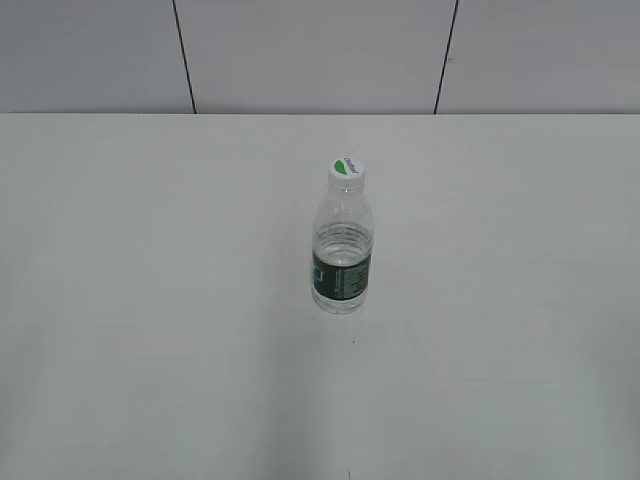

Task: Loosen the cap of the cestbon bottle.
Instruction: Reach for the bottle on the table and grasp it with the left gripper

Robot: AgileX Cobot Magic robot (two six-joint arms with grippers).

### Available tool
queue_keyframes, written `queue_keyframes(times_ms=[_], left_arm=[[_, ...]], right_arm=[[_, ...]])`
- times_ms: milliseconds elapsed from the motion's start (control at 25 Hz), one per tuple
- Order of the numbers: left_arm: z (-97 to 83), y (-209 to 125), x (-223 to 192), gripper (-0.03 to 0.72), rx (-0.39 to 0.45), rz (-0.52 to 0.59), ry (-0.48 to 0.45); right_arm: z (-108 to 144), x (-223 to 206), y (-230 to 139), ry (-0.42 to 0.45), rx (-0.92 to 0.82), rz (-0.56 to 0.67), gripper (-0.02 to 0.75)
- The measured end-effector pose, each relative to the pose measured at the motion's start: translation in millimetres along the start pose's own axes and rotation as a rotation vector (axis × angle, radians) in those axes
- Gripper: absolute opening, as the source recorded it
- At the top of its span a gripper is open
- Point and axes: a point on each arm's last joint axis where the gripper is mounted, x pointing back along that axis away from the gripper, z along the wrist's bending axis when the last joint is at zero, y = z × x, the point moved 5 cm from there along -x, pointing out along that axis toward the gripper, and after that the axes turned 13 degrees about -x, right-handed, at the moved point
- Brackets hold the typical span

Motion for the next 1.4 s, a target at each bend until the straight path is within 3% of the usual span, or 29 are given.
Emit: queue_keyframes(times_ms=[1400], left_arm=[[3.9, 3.0, -1.3, 0.52, -0.013, 0.0, 0.023]], right_arm=[[0.0, 0.0, 0.0, 0.0, -0.001, 0.0, 0.59]])
